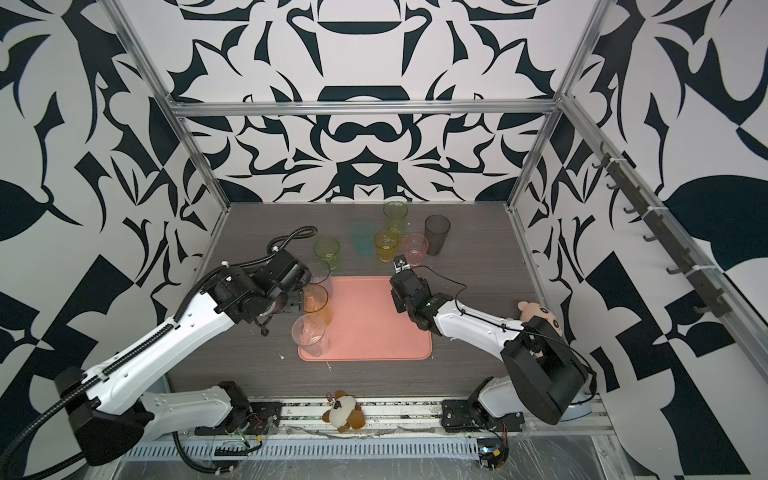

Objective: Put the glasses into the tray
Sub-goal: 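Raise the open left gripper off the clear glass and draw it back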

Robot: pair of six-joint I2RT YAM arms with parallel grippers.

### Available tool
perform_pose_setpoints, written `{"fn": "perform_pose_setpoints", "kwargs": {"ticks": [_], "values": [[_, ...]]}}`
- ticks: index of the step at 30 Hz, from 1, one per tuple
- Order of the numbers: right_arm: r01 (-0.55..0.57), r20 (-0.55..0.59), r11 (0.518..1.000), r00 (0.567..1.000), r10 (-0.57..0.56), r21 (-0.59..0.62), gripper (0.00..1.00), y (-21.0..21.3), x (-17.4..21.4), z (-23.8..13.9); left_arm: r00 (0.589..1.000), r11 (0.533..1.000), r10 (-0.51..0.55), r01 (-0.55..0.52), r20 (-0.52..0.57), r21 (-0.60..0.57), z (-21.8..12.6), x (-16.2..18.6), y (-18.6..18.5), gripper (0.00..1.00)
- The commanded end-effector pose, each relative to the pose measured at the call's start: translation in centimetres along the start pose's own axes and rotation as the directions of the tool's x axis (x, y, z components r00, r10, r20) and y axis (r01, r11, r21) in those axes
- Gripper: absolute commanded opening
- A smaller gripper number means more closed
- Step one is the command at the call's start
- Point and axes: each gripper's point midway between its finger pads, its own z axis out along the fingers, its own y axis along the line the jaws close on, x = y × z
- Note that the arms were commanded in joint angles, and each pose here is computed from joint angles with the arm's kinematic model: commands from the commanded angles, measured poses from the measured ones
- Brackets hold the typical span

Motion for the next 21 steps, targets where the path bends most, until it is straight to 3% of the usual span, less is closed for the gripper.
{"fn": "perform_pose_setpoints", "kwargs": {"ticks": [1,10,21], "values": [[-0.007,0.059,1.0,0.998,0.005,0.024,0.47,-0.4,-1.4,-0.2,0.994,1.0,-0.024,0.025,0.11,-0.004,-1.0,-2.4,1.3,0.79],[0.019,0.054,0.999,0.998,-0.021,0.037,0.47,-0.1,-1.2,1.0,0.961,0.987,-0.153,0.16,0.231,-0.013,0.1,-5.0,4.4,0.84],[0.018,0.061,1.0,0.998,-0.02,0.025,0.47,0.1,-1.4,1.1,0.937,0.977,-0.193,0.212,0.293,-0.035,2.2,-6.3,5.5,0.91]]}}
